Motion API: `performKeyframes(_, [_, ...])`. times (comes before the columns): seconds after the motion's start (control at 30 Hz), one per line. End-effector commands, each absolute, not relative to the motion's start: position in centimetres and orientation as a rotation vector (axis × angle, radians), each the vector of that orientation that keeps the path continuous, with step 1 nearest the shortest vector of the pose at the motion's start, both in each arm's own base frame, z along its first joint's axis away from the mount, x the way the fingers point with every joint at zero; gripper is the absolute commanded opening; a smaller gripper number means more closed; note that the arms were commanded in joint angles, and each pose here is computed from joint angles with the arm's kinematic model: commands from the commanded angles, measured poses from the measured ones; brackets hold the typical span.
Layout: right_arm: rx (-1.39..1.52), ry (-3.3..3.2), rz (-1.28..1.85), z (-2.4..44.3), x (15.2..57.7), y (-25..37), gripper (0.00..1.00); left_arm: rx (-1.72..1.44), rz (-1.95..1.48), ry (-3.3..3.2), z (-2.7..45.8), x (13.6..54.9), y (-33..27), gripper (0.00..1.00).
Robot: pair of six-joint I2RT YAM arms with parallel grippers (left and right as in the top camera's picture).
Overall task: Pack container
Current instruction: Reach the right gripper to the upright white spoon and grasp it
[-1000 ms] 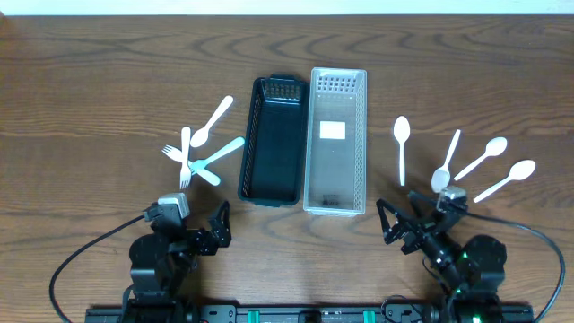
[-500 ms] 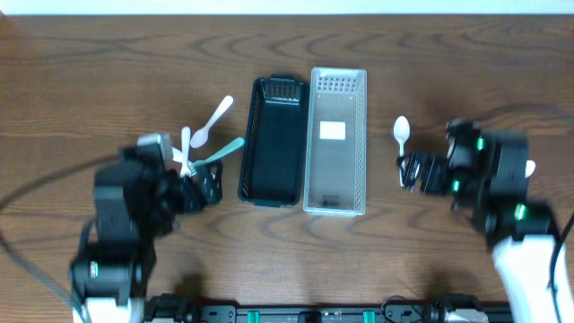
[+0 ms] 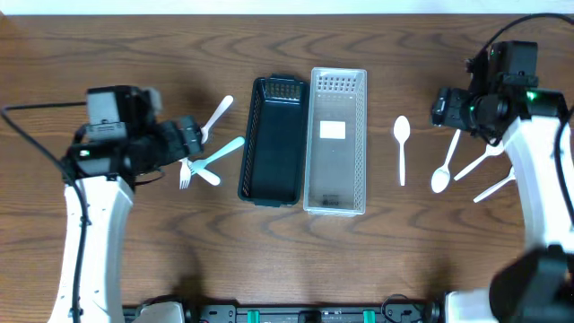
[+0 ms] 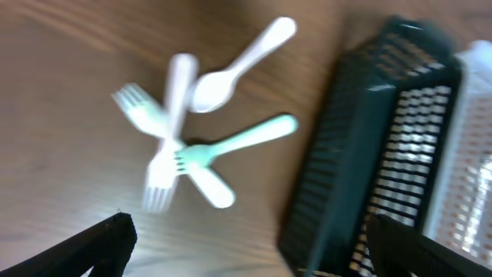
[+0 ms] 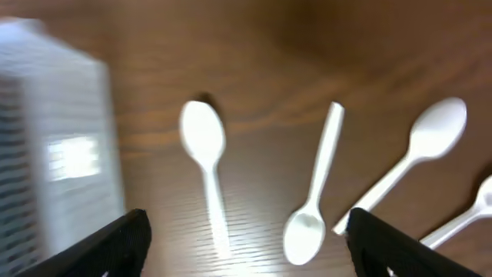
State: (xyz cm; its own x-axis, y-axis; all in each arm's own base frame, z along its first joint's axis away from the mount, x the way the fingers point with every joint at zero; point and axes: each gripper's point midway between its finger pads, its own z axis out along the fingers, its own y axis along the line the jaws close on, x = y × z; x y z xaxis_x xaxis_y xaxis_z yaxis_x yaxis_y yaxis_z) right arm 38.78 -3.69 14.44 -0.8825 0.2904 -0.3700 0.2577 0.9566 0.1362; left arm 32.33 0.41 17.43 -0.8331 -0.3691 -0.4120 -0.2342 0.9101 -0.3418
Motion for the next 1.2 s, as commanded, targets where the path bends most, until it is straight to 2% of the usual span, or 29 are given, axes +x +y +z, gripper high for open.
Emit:
performKeyframes(0.0, [0.545, 2.786, 0.073, 10.8, 38.9, -5.7, 0.85, -0.454, -0.232, 2.577, 18.0, 32.0, 4.0, 0.98])
performKeyframes(0.2, [0.599, 2.926, 0.056, 5.4, 38.3, -6.2, 0.71, -0.561, -0.169, 2.583, 17.6, 31.1, 6.5, 0.98])
performKeyframes(0.63, [0.784, 3.019, -0.118, 0.1, 36.9, -7.9, 0.68, -0.563, -0.169, 2.582, 17.6, 31.0, 6.6, 0.98])
performKeyframes(0.73, [0.795, 3.038, -0.124, -0.7, 36.7, -7.9, 0.64, -0.563, -0.169, 2.582, 17.6, 31.1, 6.6, 0.98])
performKeyframes(0.83, [0.797, 3.043, -0.123, -1.2, 36.7, -7.9, 0.53, -0.563, -0.169, 2.582, 17.6, 31.1, 6.6, 0.98])
performKeyframes(0.9, [0.798, 3.045, -0.121, -1.5, 36.7, -7.8, 0.4, -0.563, -0.169, 2.582, 17.6, 31.0, 6.6, 0.98])
performKeyframes(0.97, [0.798, 3.046, -0.12, -1.6, 36.7, -7.8, 0.2, -0.563, -0.169, 2.582, 17.6, 31.1, 6.6, 0.98])
performKeyframes(1.0, [0.798, 3.046, -0.12, -1.6, 36.7, -7.8, 0.15, -0.563, -0.169, 2.582, 17.6, 31.1, 6.6, 0.98])
performKeyframes(1.1, [0.798, 3.046, -0.12, -1.6, 36.7, -7.8, 0.04, -0.563, -0.169, 2.582, 17.6, 31.1, 6.6, 0.98])
performKeyframes(1.17, [0.797, 3.047, -0.12, -1.6, 36.7, -7.8, 0.01, -0.563, -0.169, 2.582, 17.6, 31.1, 6.6, 0.98])
